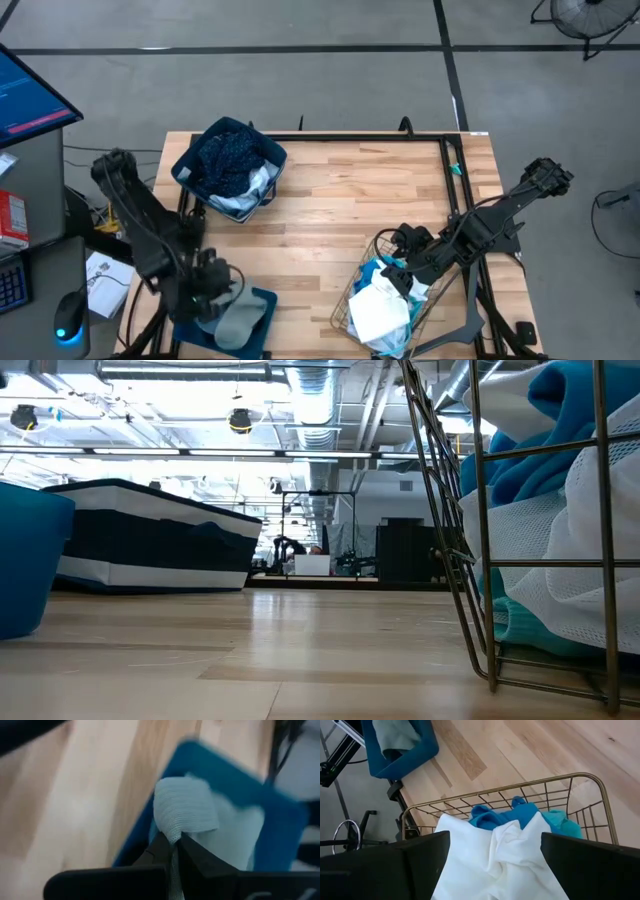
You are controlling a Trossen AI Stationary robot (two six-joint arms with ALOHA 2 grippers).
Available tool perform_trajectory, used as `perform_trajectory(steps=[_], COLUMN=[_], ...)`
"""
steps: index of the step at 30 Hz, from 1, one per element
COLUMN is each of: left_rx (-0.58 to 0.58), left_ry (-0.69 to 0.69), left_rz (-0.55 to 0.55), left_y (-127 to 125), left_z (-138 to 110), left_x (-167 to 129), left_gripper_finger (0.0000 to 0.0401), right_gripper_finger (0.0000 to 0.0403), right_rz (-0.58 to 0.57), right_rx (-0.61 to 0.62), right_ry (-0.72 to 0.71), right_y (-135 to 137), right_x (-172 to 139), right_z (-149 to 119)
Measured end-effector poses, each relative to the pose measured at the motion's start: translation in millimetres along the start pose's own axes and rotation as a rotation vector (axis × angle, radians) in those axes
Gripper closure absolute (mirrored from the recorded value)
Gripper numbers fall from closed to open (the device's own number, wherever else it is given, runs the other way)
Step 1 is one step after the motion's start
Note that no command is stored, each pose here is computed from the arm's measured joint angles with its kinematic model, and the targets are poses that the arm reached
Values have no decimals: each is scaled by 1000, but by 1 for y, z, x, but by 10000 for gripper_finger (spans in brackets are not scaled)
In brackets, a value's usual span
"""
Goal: Pick & Place Cloths
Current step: Put the gray sock into the blue bin
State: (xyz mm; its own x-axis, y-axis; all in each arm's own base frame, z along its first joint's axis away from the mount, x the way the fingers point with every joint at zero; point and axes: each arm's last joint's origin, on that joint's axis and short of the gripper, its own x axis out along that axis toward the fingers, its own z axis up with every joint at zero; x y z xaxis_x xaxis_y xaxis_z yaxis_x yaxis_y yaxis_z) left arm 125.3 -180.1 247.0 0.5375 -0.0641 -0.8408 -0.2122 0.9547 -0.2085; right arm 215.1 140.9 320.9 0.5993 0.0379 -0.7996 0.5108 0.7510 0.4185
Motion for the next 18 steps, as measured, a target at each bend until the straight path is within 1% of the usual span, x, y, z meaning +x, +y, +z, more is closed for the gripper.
perform_trajectory(steps=[4, 7, 11, 15, 18], left_rx=[31, 34, 20, 22, 25], left_ry=[133, 209, 260, 305, 310], left_rz=[51, 85, 146, 189, 216], left_y=[-13, -20, -26, -28, -29], left_z=[-19, -35, -51, -59, -63], left_x=[22, 32, 45, 58, 65], left_gripper_finger=[401, 401, 401, 397, 391], right_gripper_finger=[97, 97, 97, 97, 97], right_rz=[-1, -7, -18, -21, -22], right_rx=[-9, -9, -32, -33, -33], right_ry=[-2, -19, -45, -48, -48], right_y=[0, 0, -1, -1, -1], right_x=[0, 0, 0, 0, 0], right_z=[0, 1, 1, 2, 2])
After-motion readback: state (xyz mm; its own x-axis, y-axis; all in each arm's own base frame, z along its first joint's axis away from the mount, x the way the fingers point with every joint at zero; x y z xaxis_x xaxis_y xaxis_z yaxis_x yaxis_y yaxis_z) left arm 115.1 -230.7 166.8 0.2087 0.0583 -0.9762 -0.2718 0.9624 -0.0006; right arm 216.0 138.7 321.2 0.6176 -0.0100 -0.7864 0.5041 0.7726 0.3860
